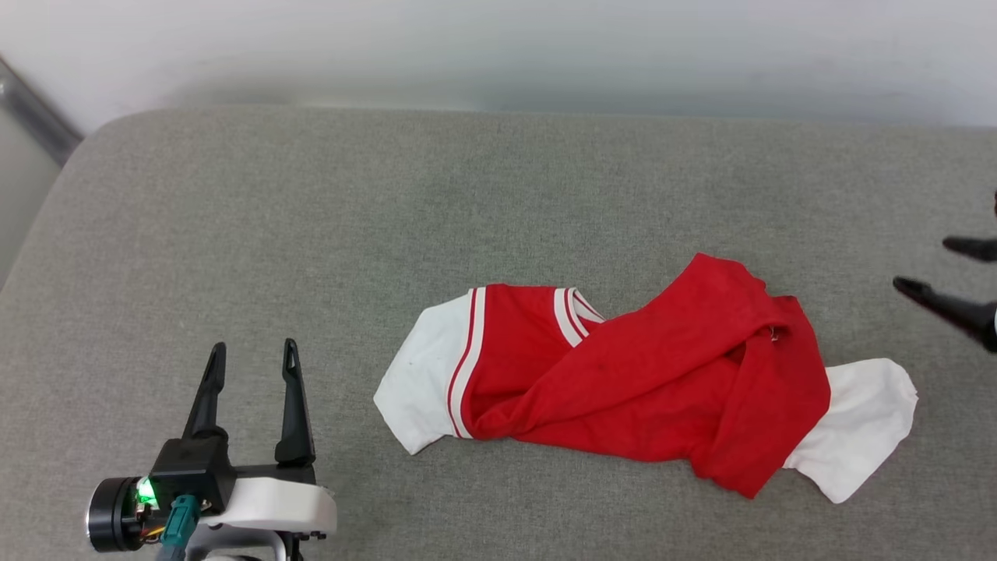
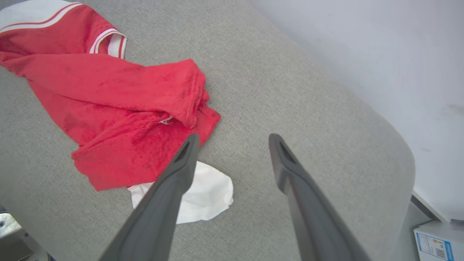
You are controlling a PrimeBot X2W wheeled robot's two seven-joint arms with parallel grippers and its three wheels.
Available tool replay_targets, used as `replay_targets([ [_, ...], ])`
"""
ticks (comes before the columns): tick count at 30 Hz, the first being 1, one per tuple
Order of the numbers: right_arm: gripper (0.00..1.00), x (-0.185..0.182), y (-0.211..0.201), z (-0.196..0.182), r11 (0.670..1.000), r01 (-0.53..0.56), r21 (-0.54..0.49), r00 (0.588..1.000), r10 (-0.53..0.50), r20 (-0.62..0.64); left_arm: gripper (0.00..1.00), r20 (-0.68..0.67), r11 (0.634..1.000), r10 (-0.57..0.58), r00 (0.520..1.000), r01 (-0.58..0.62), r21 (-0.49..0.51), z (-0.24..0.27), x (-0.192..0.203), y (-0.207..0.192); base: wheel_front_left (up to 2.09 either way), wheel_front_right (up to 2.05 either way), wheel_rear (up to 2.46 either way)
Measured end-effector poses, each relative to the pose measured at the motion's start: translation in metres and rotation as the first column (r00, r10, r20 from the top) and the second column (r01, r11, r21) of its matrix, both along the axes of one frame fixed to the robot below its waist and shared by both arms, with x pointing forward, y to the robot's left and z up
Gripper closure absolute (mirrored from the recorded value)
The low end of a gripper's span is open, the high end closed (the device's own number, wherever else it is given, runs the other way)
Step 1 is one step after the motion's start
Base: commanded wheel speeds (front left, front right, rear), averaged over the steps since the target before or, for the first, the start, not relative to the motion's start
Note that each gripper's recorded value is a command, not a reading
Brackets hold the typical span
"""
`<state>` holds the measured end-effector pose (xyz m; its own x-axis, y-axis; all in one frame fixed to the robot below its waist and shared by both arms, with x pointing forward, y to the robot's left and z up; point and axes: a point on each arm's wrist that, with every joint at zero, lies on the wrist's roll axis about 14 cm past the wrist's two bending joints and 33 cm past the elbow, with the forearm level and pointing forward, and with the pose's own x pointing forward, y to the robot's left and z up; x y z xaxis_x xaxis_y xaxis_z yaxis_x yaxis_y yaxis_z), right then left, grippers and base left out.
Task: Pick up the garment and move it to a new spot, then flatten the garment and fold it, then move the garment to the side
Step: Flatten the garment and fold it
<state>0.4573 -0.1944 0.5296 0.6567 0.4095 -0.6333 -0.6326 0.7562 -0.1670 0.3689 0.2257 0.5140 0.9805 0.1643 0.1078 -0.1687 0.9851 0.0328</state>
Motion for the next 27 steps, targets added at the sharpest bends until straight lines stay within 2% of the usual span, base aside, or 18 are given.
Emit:
replay_targets([
  [4,0.00,0.018,0.018,0.008,0.999,-0.029,-0.036,0.999,0.028,-0.028,0.00,-0.003,1.000,-0.011,1.000,0.011,0.001,-0.002,0.008,-0.003,0.00,0.00,0.00],
  [8,0.00,0.034,0.040,-0.011,0.994,-0.058,-0.096,0.991,0.045,-0.129,0.00,-0.015,1.000,-0.014,1.000,0.014,0.000,-0.006,0.017,-0.004,0.00,0.00,0.00],
  [16,0.00,0.053,0.076,-0.087,0.977,-0.131,-0.171,0.940,0.067,-0.335,0.00,-0.048,1.000,-0.002,0.999,0.001,-0.018,-0.022,0.036,-0.003,0.00,0.00,0.00],
  [22,0.00,0.037,0.080,-0.161,0.959,-0.182,-0.219,0.867,0.051,-0.496,0.00,-0.080,1.000,0.028,0.996,-0.028,-0.008,-0.033,0.043,0.008,0.00,0.00,0.00],
  [27,0.00,0.037,0.080,-0.177,0.963,-0.181,-0.200,0.852,0.051,-0.521,0.00,-0.094,0.999,0.054,0.994,-0.054,0.004,-0.038,0.042,0.016,0.00,0.00,0.00],
])
